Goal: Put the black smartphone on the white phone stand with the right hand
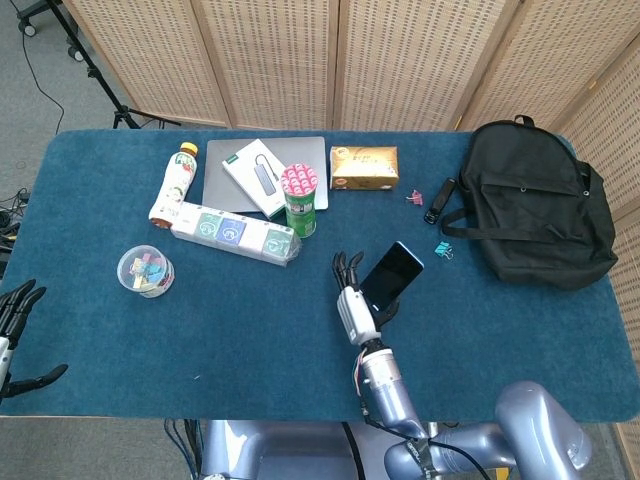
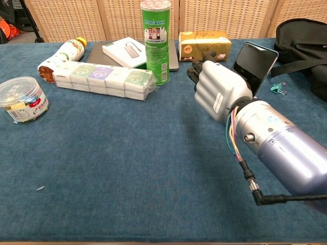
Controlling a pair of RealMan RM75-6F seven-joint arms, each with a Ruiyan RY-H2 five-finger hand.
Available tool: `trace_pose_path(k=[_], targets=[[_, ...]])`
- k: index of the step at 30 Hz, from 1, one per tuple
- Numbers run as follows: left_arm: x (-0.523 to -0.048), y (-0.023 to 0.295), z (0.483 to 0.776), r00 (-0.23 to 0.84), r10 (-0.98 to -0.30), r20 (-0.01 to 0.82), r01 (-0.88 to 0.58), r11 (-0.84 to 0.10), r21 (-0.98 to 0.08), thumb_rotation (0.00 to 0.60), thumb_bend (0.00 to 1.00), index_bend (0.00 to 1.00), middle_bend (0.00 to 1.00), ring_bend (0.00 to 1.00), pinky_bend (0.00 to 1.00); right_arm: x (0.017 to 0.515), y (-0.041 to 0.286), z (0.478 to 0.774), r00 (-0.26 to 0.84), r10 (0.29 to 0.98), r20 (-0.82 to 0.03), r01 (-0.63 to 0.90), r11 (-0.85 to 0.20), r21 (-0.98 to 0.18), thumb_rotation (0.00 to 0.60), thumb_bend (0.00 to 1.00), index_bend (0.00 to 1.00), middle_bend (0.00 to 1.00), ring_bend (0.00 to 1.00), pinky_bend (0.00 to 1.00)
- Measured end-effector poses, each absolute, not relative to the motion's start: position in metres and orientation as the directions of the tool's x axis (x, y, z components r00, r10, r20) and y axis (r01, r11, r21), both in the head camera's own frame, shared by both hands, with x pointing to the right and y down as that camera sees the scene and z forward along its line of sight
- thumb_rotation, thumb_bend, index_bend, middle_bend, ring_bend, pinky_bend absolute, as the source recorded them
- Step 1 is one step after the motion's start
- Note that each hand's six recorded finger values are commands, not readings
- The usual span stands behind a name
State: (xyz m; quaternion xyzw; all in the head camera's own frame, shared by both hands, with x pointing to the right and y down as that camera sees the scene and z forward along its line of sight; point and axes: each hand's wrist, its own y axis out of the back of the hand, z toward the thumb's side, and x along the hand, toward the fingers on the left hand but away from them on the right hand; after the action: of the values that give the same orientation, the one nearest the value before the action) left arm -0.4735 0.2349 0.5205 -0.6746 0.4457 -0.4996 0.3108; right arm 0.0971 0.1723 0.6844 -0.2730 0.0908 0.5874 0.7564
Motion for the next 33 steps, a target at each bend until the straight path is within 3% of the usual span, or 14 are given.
trace_pose_path(k=[8,17,26,33], targets=[[-0.474,0.235,0.52,0.105,-0.912,0.396,-0.292,-0.409,-0.865,0.6,0.0,0.02,0.0,0.0,0.07,0.096,0.175,0.67,0.285,0.852,-0.44,-0.931,0.136,-0.339,0.6,0.0,0.13,0.0,0.0,0.12],[-0.474,0.237,0.515,0.109,-0.92,0.377,-0.298,-0.392,-0.871,0.6,0.0,0.02,0.0,0.0,0.07,0.118,0.161,0.614,0.404,0.854,-0.327,-0.802,0.158,-0.577,0.6,0.0,0.09,0.0,0.0,0.09],[-0.47,0.241,0.515,0.106,-0.929,0.356,-0.28,-0.371,-0.885,0.6,0.0,0.02,0.0,0.0,0.07,0.196,0.133,0.583,0.435,0.88,-0.191,-0.512,0.068,-0.856,0.6,0.0,0.09,0.0,0.0,0.07],[-0.469,0.243,0.517,0.092,-0.936,0.34,-0.267,-0.352,-0.897,0.6,0.0,0.0,0.0,0.0,0.03,0.292,0.144,0.57,0.3,0.935,-0.191,-0.31,-0.094,-0.946,0.6,0.0,0.08,0.0,0.0,0.01]])
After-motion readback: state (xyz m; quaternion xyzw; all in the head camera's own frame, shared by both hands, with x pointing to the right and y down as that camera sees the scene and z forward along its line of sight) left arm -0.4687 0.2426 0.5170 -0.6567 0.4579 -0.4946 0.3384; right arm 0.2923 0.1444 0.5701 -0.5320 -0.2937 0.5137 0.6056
